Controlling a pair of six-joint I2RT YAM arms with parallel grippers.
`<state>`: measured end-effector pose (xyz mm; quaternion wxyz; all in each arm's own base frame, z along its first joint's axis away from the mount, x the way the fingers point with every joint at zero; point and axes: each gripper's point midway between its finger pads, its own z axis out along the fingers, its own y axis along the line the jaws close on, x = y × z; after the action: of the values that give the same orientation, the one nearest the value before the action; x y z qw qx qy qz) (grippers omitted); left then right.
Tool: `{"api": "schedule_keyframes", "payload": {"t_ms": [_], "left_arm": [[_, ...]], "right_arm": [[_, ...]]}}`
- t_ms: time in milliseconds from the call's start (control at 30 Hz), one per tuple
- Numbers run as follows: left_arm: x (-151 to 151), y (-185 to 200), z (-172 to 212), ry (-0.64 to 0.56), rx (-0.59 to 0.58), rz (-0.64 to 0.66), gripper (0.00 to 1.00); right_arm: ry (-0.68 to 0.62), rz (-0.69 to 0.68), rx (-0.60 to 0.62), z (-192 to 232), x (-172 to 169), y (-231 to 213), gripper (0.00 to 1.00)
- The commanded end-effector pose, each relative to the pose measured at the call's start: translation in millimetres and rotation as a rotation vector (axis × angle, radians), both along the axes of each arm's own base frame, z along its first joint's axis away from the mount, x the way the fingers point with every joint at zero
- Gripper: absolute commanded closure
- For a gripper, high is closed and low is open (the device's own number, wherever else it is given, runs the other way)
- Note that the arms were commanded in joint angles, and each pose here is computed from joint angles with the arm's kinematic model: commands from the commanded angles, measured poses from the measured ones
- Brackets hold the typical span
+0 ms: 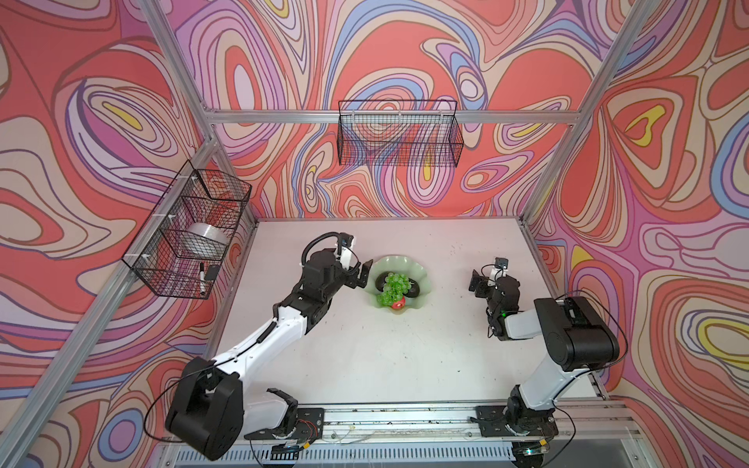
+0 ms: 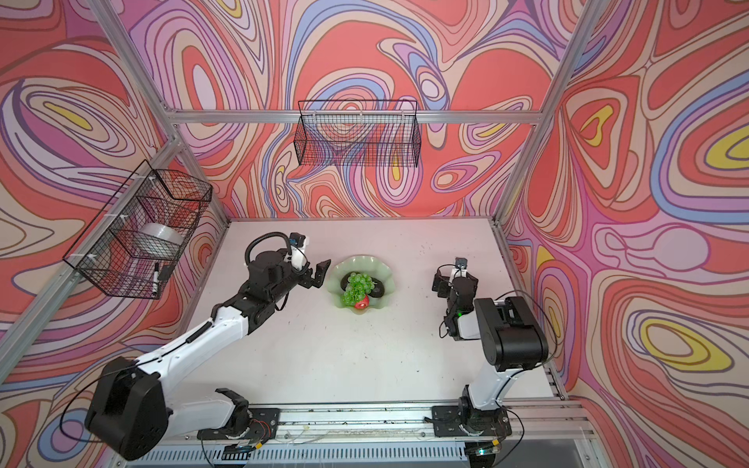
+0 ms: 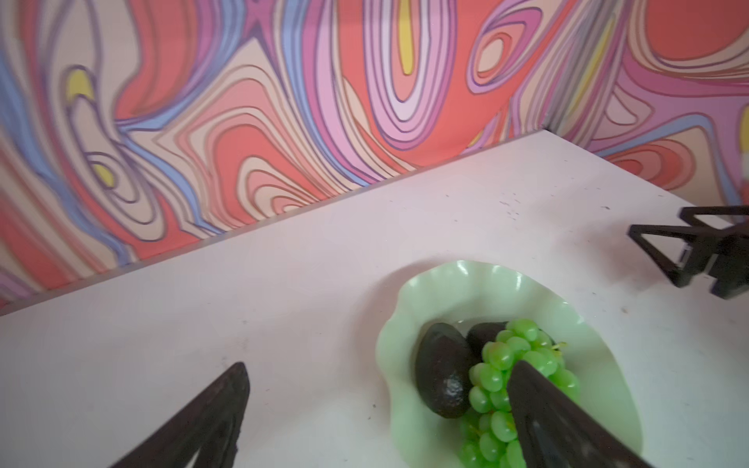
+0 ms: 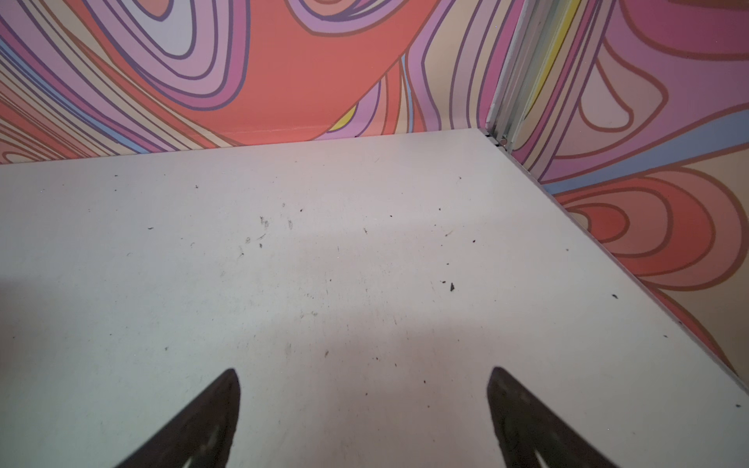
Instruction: Place and organize the fake fruits in the fruit bowl
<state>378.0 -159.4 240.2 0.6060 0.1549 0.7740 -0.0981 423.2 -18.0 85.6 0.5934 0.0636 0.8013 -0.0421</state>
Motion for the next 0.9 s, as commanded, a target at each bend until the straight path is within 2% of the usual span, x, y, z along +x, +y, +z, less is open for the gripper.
{"api": "schedule_keyframes", "payload": {"t_ms": [0, 133, 233, 400, 633, 767, 867], "left_arm": [[-2.7, 68.0, 8.8, -0.134, 0.027, 0.279, 0.00], [-23.2, 130.9, -41.7, -0.067, 0.020, 0.494, 0.00], [-30.8, 149.9, -64.2, -0.068, 0.048, 0.569, 0.00], [-21.8, 174.6, -101.0, -0.021, 0.083, 0.653, 0.00], [-13.6, 186.7, -125.6, -0.018, 0.016, 0.619, 0.00], [-6.7, 184.6, -135.6, -0.055, 0.006, 0.591, 0.00], [-5.1, 185.5, -142.2, 0.015, 0.010, 0.596, 0.00]], "right_arm": [[-0.024, -0.008, 0.004, 8.8, 2.8, -2.2, 0.02], [-0.025, -0.008, 0.004, 9.0, 2.8, -2.1, 0.02], [-0.025, -0.010, 0.005, 8.7, 2.6, -2.5, 0.01], [-0.025, -0.009, 0.004, 9.1, 2.8, -2.3, 0.02], [-0.025, -0.010, 0.005, 8.9, 2.8, -2.4, 0.02], [-0.023, -0.009, 0.004, 8.5, 2.9, -2.3, 0.02], [-0.020, -0.007, 0.005, 7.7, 3.3, -1.9, 0.02]]}}
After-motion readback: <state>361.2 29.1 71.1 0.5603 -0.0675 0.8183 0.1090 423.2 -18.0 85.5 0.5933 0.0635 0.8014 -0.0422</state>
